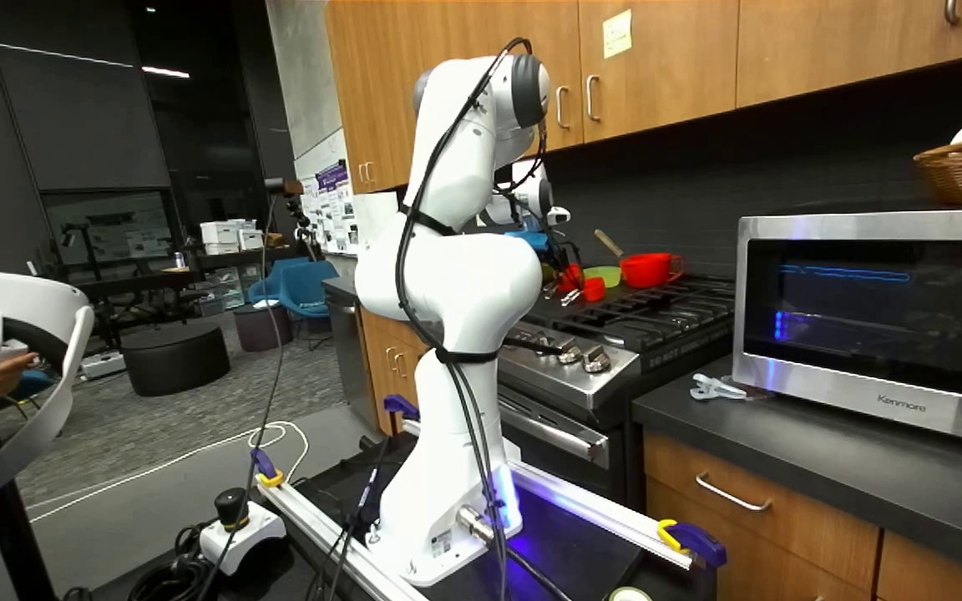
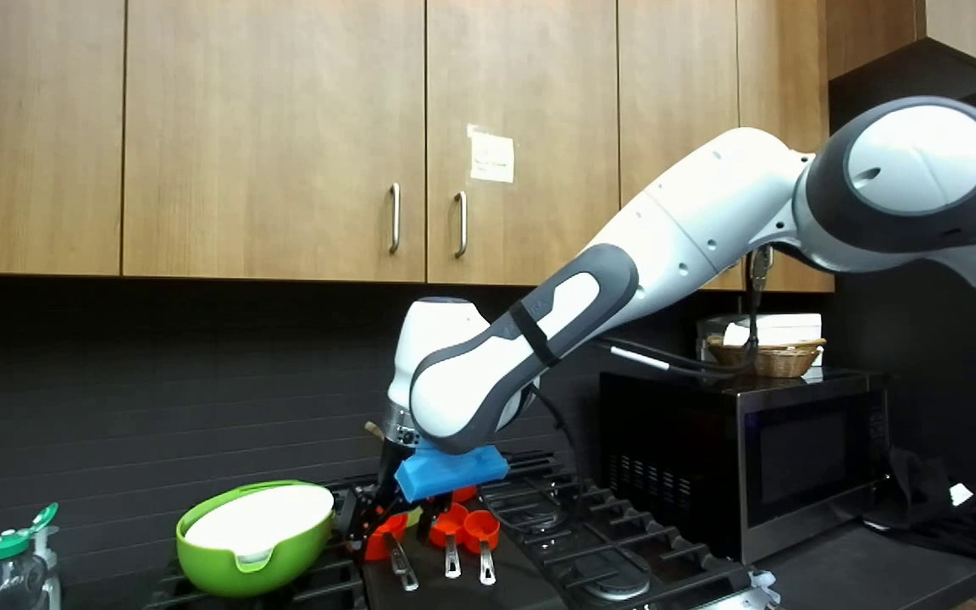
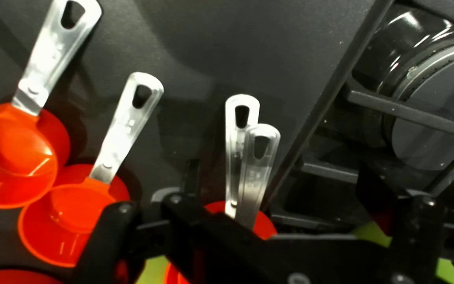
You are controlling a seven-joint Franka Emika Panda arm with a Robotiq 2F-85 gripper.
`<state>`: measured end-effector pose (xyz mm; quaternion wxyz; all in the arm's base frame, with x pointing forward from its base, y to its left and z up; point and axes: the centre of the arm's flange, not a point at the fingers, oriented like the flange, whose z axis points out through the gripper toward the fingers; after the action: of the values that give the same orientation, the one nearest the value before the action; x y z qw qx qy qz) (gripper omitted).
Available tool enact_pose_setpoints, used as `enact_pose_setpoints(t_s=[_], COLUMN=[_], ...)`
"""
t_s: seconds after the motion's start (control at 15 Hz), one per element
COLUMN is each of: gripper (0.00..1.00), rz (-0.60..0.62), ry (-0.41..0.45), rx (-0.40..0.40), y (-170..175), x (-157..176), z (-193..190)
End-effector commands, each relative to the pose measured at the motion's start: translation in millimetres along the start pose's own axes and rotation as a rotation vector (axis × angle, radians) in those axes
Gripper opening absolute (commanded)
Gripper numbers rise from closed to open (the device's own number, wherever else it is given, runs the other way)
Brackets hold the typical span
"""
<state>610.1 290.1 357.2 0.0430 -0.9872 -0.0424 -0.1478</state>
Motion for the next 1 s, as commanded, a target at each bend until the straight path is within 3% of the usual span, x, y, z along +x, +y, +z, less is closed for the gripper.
enact_pose_setpoints(t_s=[0.0,0.67,0.8,0.93], gripper=[0.98,0.98,0.72,0.6], rz=[-0.013,0.012,0.017,0.022], ry=[0.023,0.024,0.031,0.036], rx=[-0.011,-0.054,-0.058,-0.06], y=[-4.5,22.9,27.0,30.0], x=[8.8,18.8,21.9,23.8], z=[3.4,14.8,11.9,10.2])
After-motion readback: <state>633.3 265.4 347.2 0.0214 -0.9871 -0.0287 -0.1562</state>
